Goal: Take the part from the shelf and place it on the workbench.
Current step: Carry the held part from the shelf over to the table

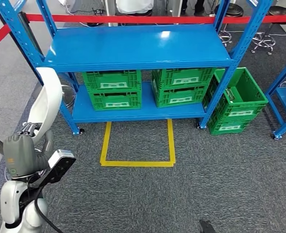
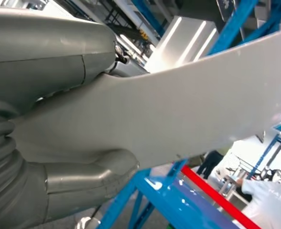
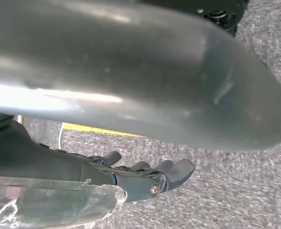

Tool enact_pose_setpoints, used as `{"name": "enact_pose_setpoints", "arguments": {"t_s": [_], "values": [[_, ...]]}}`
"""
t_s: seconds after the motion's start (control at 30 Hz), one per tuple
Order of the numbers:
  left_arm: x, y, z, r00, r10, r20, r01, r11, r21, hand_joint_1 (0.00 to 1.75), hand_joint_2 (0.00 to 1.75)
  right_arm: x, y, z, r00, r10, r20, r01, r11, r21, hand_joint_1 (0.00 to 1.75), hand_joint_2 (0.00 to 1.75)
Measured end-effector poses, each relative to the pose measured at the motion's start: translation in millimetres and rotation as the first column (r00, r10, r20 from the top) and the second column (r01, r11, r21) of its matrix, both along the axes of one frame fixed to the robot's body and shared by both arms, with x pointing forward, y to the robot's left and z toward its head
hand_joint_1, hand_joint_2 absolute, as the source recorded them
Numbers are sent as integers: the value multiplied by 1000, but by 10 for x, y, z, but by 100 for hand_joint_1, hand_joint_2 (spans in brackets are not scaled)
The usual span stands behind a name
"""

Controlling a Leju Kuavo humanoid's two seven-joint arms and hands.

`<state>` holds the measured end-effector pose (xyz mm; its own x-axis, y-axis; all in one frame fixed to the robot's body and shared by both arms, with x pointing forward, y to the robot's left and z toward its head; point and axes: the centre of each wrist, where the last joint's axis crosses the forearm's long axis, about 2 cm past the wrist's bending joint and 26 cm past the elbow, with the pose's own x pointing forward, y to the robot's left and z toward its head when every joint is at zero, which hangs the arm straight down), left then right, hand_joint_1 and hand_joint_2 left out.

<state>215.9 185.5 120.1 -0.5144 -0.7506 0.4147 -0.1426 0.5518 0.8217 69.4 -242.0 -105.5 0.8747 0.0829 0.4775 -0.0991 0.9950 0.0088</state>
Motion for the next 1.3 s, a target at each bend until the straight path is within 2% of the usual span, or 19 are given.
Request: {"name": "enact_pose_setpoints", "arguments": {"t_s": [0.13,1.3], "values": [[-7,0,-5,1000,5,-5,-5,1000,1,175,175,-58,0,-9,1000,1,-12,-1,1000,-2,0,0],[18,-18,26,1000,16,-20,-16,1000,2,175,175,-20,12,-1,1000,9,-5,-9,1000,-11,0,0]]}}
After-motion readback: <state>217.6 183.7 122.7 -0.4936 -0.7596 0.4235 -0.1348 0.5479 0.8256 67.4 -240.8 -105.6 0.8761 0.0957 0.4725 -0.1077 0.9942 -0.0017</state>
